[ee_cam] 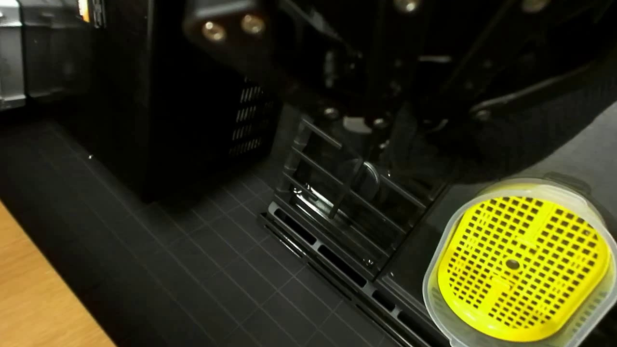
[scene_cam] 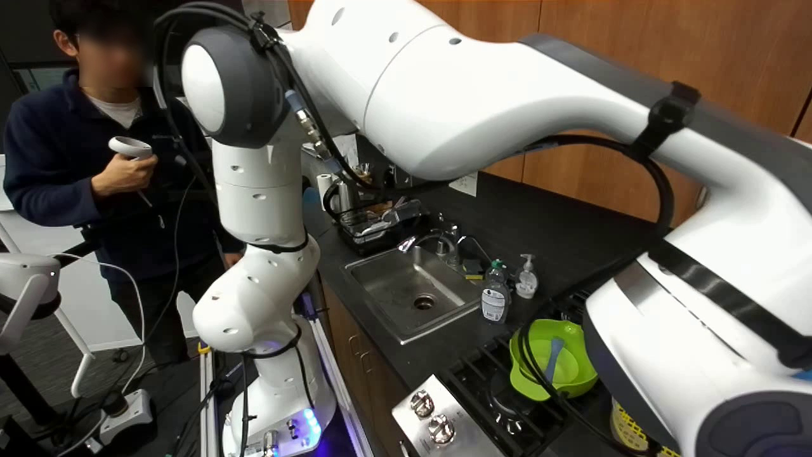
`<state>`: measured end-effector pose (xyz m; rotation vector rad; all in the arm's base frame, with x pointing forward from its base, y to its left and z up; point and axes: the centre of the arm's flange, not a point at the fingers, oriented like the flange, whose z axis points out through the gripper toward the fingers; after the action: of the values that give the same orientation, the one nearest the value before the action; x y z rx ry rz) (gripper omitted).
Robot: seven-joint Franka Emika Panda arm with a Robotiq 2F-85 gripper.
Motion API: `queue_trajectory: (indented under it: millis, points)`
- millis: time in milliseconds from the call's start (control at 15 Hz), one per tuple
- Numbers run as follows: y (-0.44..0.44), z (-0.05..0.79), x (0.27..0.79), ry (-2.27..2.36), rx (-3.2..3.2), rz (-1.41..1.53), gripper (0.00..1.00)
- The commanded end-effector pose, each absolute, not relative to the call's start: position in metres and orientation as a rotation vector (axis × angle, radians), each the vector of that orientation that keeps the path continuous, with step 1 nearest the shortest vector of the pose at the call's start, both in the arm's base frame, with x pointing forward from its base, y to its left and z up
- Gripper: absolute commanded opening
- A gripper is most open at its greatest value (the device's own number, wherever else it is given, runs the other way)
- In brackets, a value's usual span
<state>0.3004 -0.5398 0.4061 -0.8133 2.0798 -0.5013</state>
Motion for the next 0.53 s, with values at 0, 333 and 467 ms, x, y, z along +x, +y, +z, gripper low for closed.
queue_trajectory:
  millis: [0,333,467]
  points:
    - [-0.567,0.403,0.309,2.052,-0.963,-0.583,0.01]
    - [-0.585,0.388,0.301,2.028,-1.12,-0.704,0.01]
    - [-0.593,0.383,0.299,2.025,-1.158,-0.712,0.01]
